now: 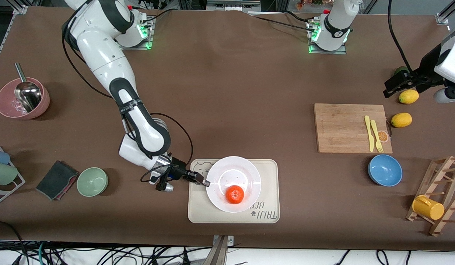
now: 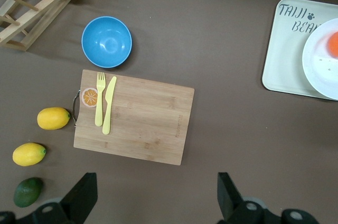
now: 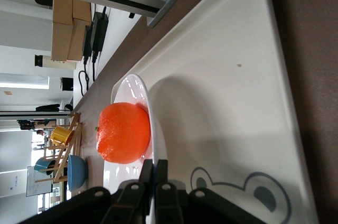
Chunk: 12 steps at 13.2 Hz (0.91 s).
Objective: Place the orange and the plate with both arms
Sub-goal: 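Open the right gripper and release the plate rim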
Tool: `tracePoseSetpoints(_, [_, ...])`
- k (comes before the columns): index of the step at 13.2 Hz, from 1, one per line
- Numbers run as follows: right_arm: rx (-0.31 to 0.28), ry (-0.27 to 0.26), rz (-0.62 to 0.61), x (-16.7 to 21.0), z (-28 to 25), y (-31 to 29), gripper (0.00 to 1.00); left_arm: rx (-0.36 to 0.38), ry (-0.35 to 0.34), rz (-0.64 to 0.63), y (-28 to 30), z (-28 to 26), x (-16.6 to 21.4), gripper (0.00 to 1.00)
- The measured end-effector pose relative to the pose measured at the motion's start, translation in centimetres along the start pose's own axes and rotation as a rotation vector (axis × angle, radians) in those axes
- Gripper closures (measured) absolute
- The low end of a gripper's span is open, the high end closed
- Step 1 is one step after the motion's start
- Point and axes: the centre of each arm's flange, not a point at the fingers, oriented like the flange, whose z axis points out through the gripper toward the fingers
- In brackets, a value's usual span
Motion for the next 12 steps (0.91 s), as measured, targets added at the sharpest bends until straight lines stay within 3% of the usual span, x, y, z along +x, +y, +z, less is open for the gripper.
tracePoseSetpoints(9, [-0.02,0.015,-0.003,-0.9,1.5,0.7,0.95,0.0,0.0,0.0,0.0,0.0,0.0,0.0])
tracePoseSetpoints(11, [-0.024,0.023,-0.003,-0.6,1.3,0.8,0.79,0.0,0.0,0.0,0.0,0.0,0.0,0.0])
tracePoseSetpoints(12, [-0.024,0.028,-0.004,-0.5,1.3,0.7,0.65,0.0,0.0,0.0,0.0,0.0,0.0,0.0])
